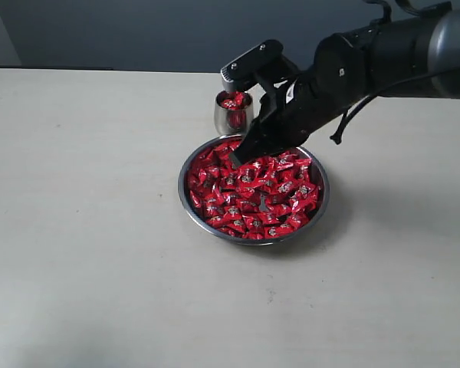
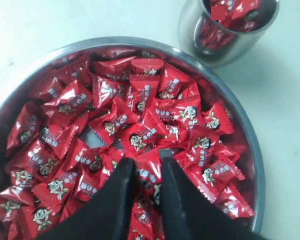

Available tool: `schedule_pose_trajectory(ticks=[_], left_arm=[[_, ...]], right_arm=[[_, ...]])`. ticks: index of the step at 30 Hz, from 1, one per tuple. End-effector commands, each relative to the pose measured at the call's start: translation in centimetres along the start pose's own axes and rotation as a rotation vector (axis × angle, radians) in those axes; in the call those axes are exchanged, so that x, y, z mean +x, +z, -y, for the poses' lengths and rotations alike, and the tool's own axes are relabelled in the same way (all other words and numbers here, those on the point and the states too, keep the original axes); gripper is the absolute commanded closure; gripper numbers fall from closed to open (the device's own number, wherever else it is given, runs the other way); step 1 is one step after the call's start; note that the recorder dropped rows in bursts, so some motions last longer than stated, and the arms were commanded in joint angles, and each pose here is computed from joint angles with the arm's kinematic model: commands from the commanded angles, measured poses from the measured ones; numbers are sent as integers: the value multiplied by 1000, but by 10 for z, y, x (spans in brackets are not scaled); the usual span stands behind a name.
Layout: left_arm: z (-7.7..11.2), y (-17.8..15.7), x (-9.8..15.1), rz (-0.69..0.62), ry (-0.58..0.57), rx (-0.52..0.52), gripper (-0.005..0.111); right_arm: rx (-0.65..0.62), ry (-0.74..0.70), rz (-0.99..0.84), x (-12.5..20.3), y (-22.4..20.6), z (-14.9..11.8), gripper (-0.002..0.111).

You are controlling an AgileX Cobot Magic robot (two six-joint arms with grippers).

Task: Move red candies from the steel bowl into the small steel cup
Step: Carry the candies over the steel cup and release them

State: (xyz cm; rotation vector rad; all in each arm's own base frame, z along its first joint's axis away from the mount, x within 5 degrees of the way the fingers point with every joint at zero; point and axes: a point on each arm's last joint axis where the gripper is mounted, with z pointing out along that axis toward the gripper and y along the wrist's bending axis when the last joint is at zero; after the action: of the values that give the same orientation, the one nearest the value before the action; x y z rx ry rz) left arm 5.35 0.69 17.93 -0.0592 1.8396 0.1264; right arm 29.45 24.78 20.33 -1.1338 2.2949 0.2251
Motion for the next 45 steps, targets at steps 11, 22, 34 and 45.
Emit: schedule_pose_trajectory(ticks=[11, 22, 34, 45], left_arm=[[0, -1, -3, 18, 0, 4, 106], [0, -1, -3, 18, 0, 4, 106], [0, -1, -3, 18, 0, 4, 106], [0, -1, -3, 18, 0, 4, 106]], right_arm=[[35, 20, 200, -63, -11, 15, 108], [0, 146, 69, -90, 74, 69, 108], [7, 160, 90, -87, 108, 73, 108], [7, 151, 35, -80, 108, 78, 78]])
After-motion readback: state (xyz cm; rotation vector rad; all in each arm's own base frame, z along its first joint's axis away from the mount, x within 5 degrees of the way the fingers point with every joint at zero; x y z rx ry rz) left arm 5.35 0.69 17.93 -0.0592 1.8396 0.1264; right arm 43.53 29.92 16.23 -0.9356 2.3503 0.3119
